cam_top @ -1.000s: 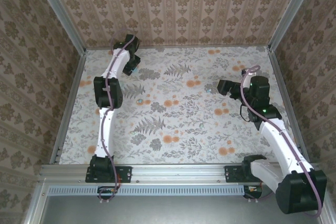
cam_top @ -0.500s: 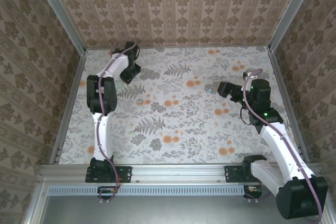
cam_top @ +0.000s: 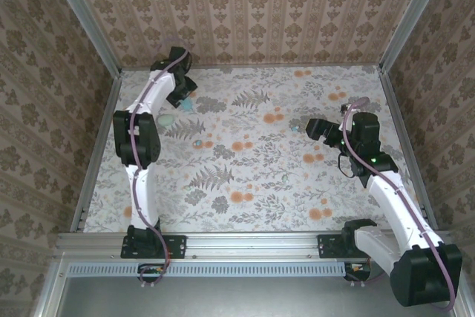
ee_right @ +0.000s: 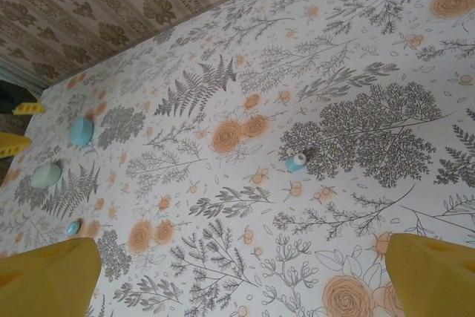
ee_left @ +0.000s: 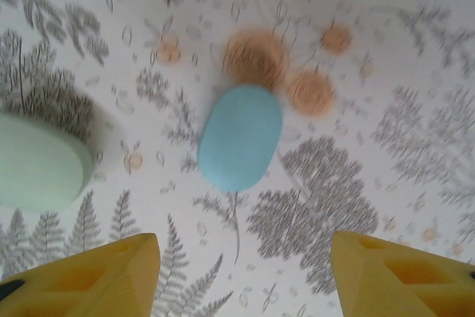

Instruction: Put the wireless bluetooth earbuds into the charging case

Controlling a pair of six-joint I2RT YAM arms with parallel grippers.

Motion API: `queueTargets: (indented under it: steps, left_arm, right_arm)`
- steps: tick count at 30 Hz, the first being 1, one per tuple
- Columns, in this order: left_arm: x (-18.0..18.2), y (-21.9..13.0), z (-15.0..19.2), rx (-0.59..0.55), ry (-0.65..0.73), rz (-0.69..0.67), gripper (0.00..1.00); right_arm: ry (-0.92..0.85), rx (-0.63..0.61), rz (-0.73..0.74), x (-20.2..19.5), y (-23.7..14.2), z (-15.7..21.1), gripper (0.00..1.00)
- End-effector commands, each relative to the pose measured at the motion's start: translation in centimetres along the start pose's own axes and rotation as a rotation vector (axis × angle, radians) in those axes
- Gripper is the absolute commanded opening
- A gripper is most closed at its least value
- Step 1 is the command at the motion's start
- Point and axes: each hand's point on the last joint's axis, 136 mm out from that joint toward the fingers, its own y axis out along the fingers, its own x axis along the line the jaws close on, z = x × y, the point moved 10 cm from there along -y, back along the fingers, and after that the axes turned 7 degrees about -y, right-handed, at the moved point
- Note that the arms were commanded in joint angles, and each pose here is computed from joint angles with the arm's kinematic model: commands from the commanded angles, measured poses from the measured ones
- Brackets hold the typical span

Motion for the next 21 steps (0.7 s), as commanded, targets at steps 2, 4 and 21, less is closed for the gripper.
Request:
queueTargets:
  steps: [2,4,21]
  left_arm:
    - [0.4,2.8,-0.6,0.059,0.036,-0.082,0.63]
    - [0.0,3.4,-1.2,0.074,0.034,-0.093,0.63]
    - [0.3,7.6,-0.7,0.171,0.005,-0.16,0.59]
  right_arm:
    - [0.006,0.03,-0.018,0.1,0.2,0.3,1.0]
    - [-0.001,0.039,-0.014,0.1,0.4,0.3,1.0]
    - [-0.025,0.042,-0.005,-0.1,1.3,0.1,1.0]
